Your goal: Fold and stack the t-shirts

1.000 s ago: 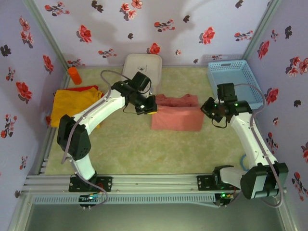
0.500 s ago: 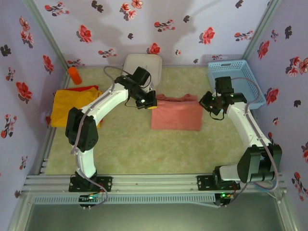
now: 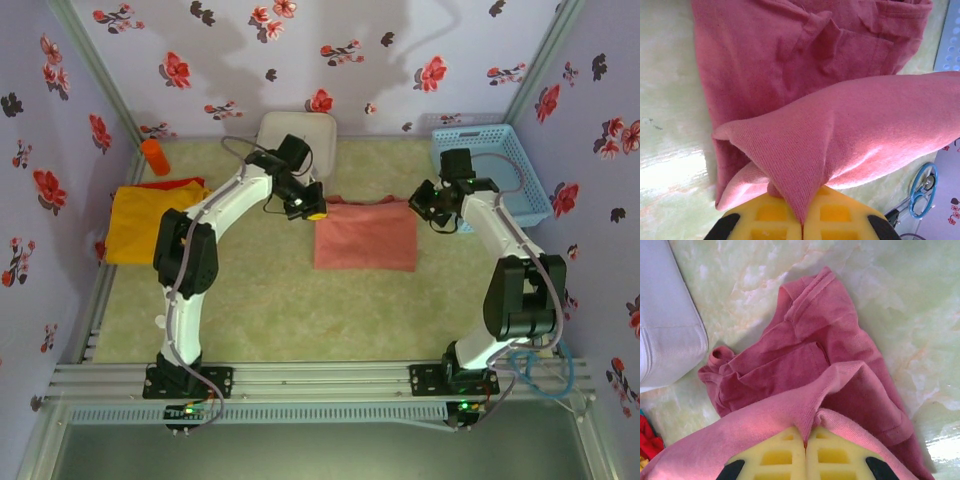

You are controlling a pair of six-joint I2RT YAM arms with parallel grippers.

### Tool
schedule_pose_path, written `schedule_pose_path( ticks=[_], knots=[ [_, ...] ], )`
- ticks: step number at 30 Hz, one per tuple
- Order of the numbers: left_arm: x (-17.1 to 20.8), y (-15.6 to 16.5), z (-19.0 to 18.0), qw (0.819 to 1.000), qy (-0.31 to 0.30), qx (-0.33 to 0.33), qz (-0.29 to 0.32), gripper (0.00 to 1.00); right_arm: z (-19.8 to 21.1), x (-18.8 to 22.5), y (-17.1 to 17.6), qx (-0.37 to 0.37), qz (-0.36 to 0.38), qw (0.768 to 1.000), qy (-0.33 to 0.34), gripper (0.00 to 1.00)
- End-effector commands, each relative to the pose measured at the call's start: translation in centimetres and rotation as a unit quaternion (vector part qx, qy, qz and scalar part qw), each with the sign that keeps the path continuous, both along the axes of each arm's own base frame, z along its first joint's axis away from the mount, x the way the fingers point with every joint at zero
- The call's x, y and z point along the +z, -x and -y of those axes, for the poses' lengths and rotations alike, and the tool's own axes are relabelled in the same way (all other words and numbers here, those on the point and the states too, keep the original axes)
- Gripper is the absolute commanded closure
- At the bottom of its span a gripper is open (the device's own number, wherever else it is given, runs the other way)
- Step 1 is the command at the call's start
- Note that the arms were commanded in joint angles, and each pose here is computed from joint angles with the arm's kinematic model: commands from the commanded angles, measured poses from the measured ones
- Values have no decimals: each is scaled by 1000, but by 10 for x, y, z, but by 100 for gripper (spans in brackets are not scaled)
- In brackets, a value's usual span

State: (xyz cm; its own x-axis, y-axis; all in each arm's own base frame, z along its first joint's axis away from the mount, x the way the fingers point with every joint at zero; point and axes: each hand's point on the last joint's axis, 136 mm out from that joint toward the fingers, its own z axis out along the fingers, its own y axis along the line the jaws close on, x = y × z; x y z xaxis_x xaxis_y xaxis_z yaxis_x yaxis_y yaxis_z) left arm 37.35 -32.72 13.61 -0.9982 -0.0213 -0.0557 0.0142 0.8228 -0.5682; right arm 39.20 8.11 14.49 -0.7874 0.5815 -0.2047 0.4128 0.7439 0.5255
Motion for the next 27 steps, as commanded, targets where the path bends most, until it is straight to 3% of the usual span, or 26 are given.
schedule_pose_path(
  ticks=[1,7,9,14,15,16,19,24,27],
  knots=[
    [-4,-14,1,1000,15,-7,-1,95,0,8,-21,10,28,1000,-6,100],
    [-12,-37,3,1000,25,-5,12,80,1,-9,-37,10,17,1000,-1,95],
    [-13,-44,3,999,26,-8,18,69,4,-15,-41,7,10,1000,3,85],
    [-11,-58,-4,999,27,-14,33,59,14,-22,-52,-13,13,1000,14,69],
    [-10,-60,-7,999,25,-14,33,57,16,-23,-54,-18,15,1000,15,59],
    [-10,-61,-10,999,24,-12,31,57,18,-24,-56,-20,15,1000,13,50],
    [-8,-57,-17,999,17,-12,30,56,18,-22,-59,-19,20,1000,11,46],
    [0,-44,-16,999,21,-9,34,56,3,-4,-54,-4,52,999,-15,31],
    [3,-34,-7,999,32,-8,29,58,-20,3,-49,21,61,997,-45,30]
  ],
)
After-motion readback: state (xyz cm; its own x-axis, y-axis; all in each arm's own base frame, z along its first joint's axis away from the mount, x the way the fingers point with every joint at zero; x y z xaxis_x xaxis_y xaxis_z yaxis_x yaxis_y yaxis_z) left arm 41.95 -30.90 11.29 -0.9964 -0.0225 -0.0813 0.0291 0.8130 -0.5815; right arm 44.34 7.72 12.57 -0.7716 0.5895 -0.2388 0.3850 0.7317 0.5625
